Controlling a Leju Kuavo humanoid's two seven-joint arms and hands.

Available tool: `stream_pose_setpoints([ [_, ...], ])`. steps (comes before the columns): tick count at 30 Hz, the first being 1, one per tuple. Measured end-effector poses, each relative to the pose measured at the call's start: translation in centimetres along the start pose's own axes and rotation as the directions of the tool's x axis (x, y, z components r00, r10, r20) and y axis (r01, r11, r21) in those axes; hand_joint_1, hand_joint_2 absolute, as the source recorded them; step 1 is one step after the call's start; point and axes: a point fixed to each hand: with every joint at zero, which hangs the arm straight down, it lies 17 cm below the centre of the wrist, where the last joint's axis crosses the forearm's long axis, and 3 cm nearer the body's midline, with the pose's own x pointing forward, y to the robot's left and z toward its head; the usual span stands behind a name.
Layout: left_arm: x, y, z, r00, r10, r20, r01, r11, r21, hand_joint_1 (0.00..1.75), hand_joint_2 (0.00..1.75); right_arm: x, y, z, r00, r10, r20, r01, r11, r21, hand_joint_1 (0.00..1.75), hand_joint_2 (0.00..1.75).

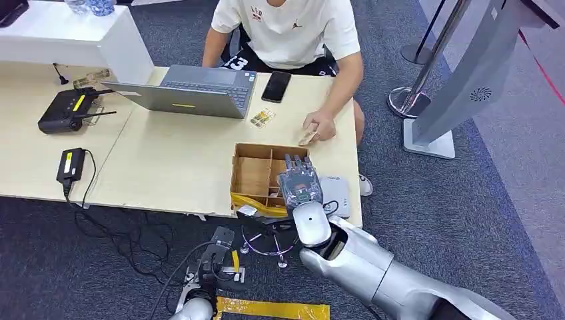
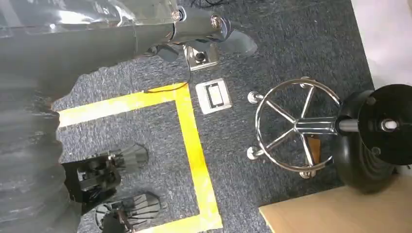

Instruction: Pass the card to the sensor for recognition and then transmit it.

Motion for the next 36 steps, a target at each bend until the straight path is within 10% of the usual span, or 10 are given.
stream_pose_setpoints([
  [36,-0.2,0.5,-0.2,1.000,-0.030,0.007,0.030,0.999,0.021,0.00,1.75,-3.3,-4.5,-1.1,0.997,0.021,-0.078,-0.032,0.990,-0.138,1.75,1.75],
])
